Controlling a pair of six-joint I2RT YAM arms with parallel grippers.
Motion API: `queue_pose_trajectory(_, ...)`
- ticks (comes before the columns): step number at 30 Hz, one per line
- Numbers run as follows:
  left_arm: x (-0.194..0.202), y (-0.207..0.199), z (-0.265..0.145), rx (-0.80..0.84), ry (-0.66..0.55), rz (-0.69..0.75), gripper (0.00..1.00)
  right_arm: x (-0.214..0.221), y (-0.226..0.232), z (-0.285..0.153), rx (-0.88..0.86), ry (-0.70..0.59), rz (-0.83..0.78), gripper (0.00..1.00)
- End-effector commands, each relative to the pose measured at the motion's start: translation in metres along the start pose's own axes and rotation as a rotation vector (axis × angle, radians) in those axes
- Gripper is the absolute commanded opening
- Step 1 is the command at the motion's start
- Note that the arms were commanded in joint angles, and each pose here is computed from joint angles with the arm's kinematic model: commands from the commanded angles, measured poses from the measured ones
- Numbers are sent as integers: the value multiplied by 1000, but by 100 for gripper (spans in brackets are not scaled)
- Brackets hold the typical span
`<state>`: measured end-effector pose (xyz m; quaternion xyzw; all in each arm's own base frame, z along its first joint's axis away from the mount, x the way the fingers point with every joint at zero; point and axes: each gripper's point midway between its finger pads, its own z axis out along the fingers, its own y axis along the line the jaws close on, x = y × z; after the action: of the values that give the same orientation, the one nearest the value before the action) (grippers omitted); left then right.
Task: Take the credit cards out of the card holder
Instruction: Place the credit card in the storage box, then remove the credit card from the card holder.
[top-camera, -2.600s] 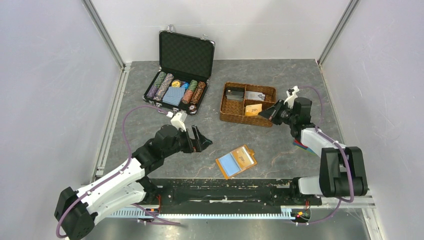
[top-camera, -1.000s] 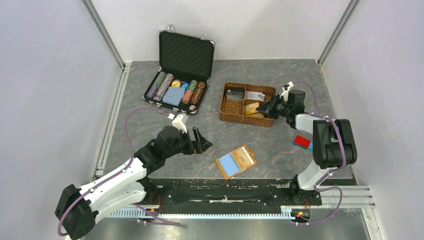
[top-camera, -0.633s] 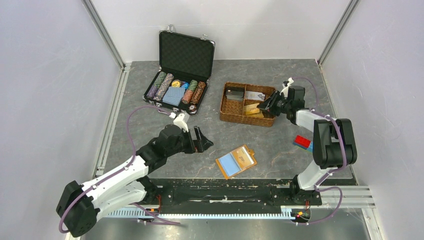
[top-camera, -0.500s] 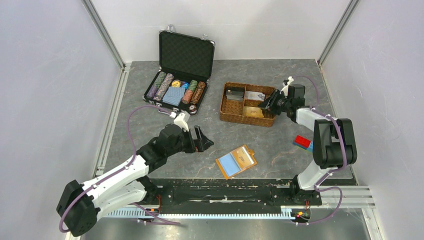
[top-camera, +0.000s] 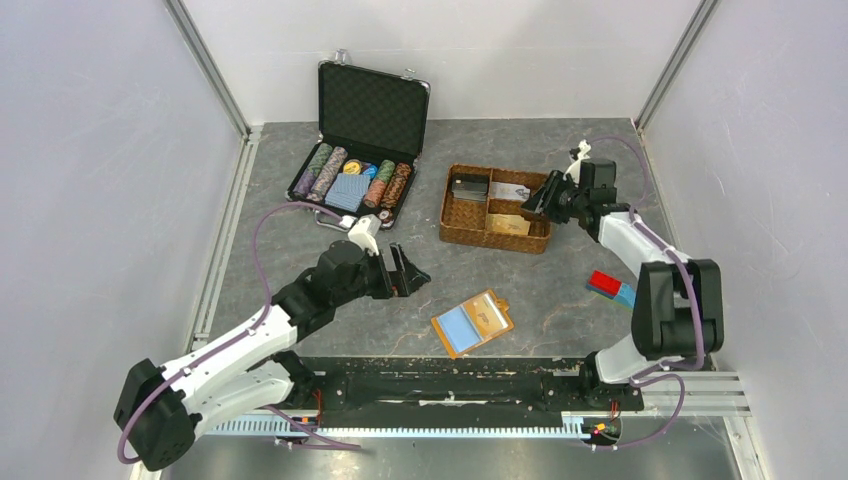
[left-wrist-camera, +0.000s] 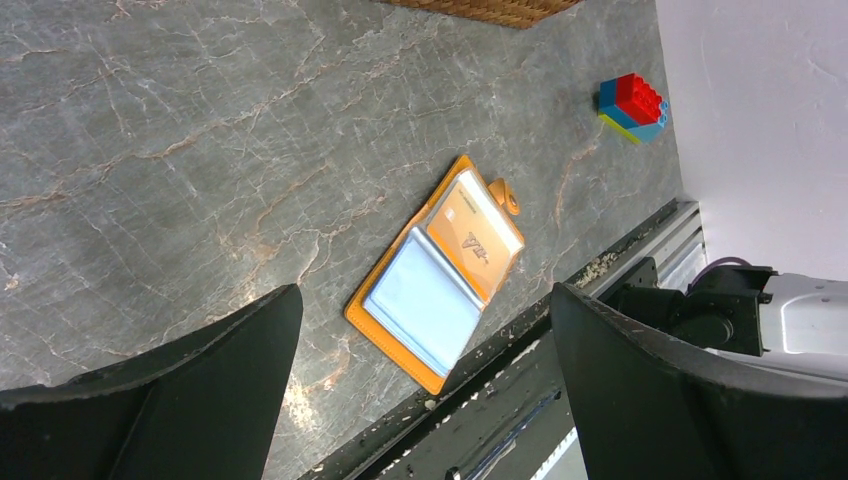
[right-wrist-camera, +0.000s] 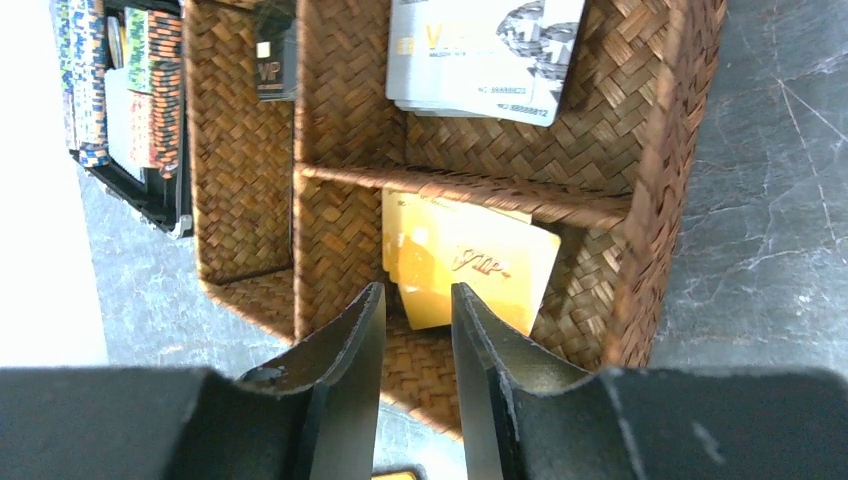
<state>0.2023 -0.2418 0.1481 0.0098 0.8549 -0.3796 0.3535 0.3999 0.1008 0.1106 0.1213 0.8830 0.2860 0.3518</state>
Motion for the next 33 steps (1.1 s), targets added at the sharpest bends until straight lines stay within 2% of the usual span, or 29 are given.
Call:
queue_pose_trajectory(1, -8, -11, -2, 29, -5, 4, 100, -6, 30, -28, -37, -55, -121, 33)
queue_pose_trajectory(14, 38, -15, 13, 118, 178, -59, 94, 136, 71, -60, -199, 112, -306, 32)
queue_pose_trajectory(20, 53, -22, 25, 155, 205, -103, 90, 195, 74, -76, -280, 194, -334, 31)
queue_pose_trajectory(26, 66, -30, 40, 170, 224, -120, 86, 221, 64, -78, -273, 225, -349, 31)
queue_pose_trajectory(33, 88, -36, 58, 179, 280, -139, 80, 224, 49, -71, -224, 212, -366, 31)
